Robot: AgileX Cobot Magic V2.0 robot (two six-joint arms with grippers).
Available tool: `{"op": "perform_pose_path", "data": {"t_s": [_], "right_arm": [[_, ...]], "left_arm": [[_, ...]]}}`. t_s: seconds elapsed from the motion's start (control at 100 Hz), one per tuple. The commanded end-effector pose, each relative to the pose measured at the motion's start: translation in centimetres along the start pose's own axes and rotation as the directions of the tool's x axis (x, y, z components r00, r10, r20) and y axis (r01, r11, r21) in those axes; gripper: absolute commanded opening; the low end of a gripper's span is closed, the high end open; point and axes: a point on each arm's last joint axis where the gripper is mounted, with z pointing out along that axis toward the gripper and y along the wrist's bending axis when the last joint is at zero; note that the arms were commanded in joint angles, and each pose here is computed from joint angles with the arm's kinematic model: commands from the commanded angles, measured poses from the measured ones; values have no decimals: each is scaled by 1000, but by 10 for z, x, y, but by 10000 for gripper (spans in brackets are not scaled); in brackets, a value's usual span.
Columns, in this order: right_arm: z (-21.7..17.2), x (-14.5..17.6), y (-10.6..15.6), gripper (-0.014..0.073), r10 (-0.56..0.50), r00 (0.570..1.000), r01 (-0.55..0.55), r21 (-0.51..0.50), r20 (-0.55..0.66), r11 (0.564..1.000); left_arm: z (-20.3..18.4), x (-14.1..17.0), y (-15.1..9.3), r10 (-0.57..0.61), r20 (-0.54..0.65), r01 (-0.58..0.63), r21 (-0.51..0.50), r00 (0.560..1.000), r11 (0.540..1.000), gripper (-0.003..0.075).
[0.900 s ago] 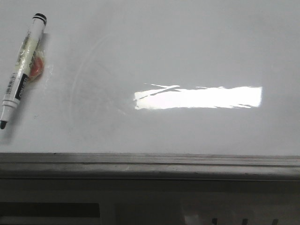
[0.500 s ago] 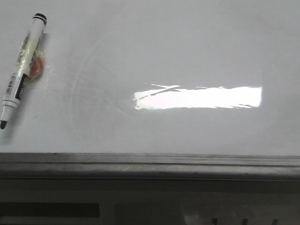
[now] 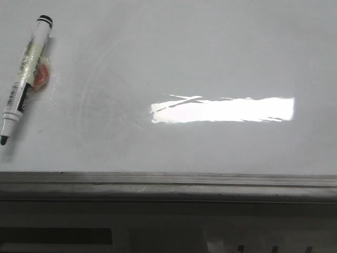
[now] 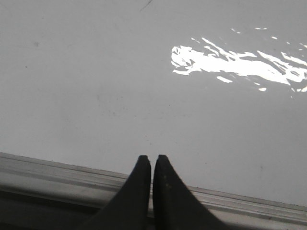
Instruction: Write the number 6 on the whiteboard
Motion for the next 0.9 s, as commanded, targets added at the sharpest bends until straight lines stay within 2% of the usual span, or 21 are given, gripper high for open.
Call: {"op": "perform_pose_path", "data": {"t_s": [0.0, 0.35, 0.52, 0.89], "right_arm": [[0, 2, 0, -65, -8, 1000, 8, 7, 18, 1000], [0, 2, 0, -65, -8, 1000, 8, 7, 24, 1000], [0, -2, 2, -65, 73, 995, -71, -19, 69, 997], [-1, -10, 1, -65, 75, 986, -74, -17, 151, 997]], "left_arm": [[0, 3, 0, -6, 49, 6, 11, 999, 1000, -20], [0, -3, 0, 34, 116, -35, 10, 993, 999, -20], [0, -4, 0, 34, 125, -36, 12, 992, 999, -20], [-1, -8, -1, 33, 166, -37, 21, 986, 999, -20]]}}
